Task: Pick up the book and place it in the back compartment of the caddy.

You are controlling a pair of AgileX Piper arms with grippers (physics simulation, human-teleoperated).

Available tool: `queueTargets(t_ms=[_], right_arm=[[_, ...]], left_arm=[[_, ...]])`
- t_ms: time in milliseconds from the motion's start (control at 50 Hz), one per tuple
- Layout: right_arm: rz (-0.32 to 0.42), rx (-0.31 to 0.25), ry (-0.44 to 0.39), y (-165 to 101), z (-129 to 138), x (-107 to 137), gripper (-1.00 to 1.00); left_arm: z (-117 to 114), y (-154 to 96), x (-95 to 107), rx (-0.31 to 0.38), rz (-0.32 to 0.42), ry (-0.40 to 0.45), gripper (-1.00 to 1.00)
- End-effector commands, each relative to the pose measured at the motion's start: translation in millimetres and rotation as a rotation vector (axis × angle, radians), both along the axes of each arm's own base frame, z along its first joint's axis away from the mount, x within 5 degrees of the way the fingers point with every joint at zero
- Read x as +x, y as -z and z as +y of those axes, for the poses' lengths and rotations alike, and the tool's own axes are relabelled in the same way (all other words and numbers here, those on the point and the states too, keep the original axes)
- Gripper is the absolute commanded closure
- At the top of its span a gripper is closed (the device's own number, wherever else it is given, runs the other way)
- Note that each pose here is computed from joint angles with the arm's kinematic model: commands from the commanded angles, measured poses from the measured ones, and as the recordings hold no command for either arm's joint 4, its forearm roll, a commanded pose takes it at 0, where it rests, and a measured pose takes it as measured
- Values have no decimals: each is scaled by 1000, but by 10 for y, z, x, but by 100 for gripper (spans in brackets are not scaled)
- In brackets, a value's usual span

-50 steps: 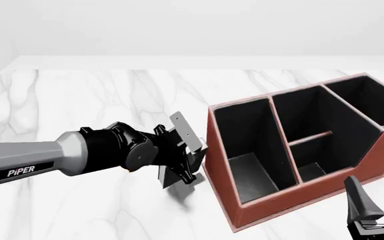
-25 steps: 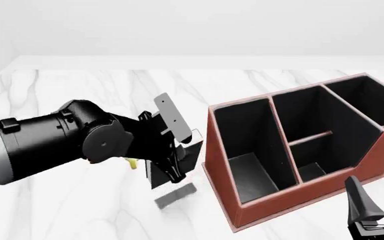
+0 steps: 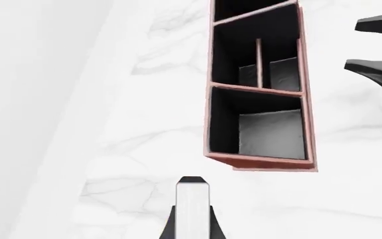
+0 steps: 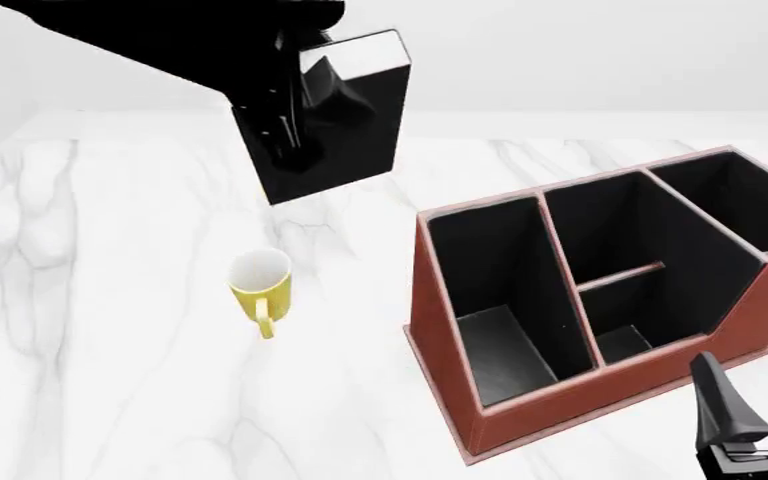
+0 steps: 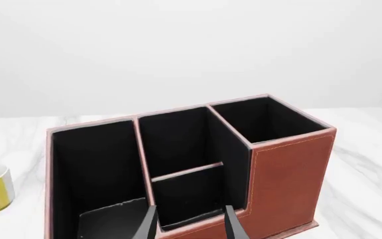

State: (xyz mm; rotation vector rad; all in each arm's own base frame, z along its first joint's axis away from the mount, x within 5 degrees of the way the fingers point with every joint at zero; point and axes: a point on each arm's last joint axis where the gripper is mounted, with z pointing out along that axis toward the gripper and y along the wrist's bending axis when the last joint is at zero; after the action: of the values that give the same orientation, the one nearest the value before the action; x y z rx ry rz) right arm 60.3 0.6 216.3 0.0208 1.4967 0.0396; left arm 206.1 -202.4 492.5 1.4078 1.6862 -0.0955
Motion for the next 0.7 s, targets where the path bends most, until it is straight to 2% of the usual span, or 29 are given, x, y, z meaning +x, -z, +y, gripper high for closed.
queueTargets(t_ms=[20, 100, 180, 240, 340, 380, 400, 420, 460, 500, 520, 580, 600, 680, 700], right_arm=[[-2, -1, 1, -2, 0, -6, -100], [-1, 0, 1, 0, -1, -2, -100], [-1, 0, 0, 2, 0, 1, -100], [-2, 0, 0, -1, 0, -10, -100], [-5, -3, -1, -4, 0, -22, -100], [-5, -3, 0, -4, 0, -17, -100], [-5, -2, 1, -1, 0, -16, -100], [-5, -2, 0, -1, 0, -16, -100], [-4, -2, -1, -2, 0, -7, -100], [-4, -2, -1, 13, 1, -8, -100], [-3, 1, -1, 7, 0, -8, -100], [-3, 2, -1, -1, 1, -9, -100], [-3, 2, -2, -1, 1, -8, -100], [-4, 2, -2, -2, 1, -20, -100], [-4, 2, -3, 0, 1, -16, -100]], left_arm=[[-210, -499, -43, -27, -152, 112, 100], [-375, -606, -131, -89, -168, 151, 100], [-529, -648, -216, -120, -180, 197, 100], [-644, -721, -311, -181, -178, 221, 100], [-848, -671, -299, -205, -161, 237, 100], [-962, -633, -271, -214, -158, 245, 100], [-1089, -590, -280, -236, -137, 250, 100], [-1144, -524, -217, -207, -146, 256, 100], [-1235, -495, -197, -232, -138, 252, 100], [-1274, -465, -171, -228, -140, 253, 100], [-1391, -408, -191, -240, -126, 264, 100], [-1513, -307, -135, -232, -126, 270, 100], [-1632, -239, -149, -249, -112, 275, 100], [-1777, -111, -99, -247, -103, 278, 100], [-1886, -14, -65, -252, -96, 278, 100]])
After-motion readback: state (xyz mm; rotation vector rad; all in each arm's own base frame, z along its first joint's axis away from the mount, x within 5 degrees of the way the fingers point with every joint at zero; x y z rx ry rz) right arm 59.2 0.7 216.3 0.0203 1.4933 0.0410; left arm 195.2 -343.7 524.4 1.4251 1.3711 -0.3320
